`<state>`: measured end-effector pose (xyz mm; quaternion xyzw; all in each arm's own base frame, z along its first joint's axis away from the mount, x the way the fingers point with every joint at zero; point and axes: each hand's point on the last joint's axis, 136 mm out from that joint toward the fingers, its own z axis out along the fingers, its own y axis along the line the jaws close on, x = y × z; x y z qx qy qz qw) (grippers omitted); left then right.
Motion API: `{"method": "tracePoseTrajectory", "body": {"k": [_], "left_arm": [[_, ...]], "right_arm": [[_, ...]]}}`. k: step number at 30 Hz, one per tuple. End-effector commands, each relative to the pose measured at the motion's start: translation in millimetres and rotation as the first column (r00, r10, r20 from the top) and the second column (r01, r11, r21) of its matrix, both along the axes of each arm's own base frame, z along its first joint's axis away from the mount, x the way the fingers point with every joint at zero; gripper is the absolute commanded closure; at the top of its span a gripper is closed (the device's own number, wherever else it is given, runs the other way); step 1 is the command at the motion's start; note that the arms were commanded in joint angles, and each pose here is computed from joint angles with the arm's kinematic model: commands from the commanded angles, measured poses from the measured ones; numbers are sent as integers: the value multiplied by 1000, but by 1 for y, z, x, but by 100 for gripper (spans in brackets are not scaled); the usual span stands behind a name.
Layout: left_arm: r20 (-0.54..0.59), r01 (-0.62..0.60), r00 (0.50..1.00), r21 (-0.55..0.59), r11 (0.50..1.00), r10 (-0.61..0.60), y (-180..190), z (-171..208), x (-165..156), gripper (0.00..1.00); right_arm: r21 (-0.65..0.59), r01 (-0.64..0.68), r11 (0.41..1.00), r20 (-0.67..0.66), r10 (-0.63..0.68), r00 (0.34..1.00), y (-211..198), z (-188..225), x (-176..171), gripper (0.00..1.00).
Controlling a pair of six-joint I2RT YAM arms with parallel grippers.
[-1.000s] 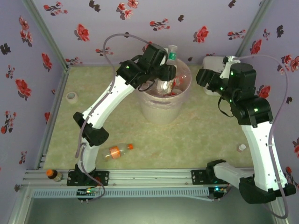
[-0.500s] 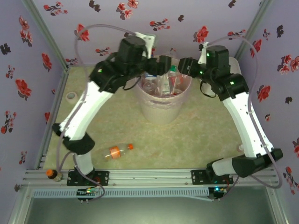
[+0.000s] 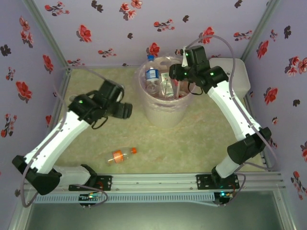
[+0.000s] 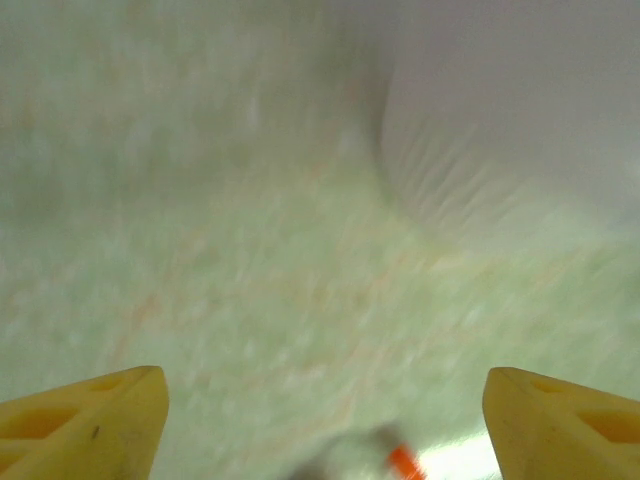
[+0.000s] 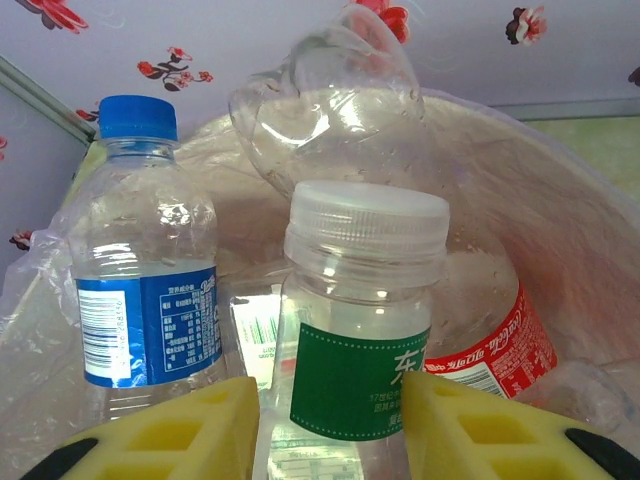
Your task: Put the plastic bottles in the bin
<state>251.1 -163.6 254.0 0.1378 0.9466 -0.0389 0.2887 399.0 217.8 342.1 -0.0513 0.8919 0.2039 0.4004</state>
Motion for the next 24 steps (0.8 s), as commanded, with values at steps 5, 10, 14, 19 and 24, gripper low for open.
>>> {"method": "tracePoseTrajectory", "body": {"k": [5,10,14,19,24], "left_arm": [[-236,74,970,87,993,-51,12,-83,-45,0],[-362,119,928,54,991,-92,-4,-119,-74,0],[-464,138,882,76,988,-87,-11,-143,-101,0],[-507,83,862,115,990,-13,-1,-175,-119,0],[-559,46,827,176,983,62,11,-199,-133,0]], "right_arm": [[23,14,1000,134,-17,991,-20,72,-26,41],[25,78,997,180,-82,980,-47,90,-44,27],[42,135,990,169,-140,976,-73,86,-53,25],[72,165,984,161,-174,971,-89,84,-59,24],[110,158,981,157,-174,972,-86,82,-55,23]]}}
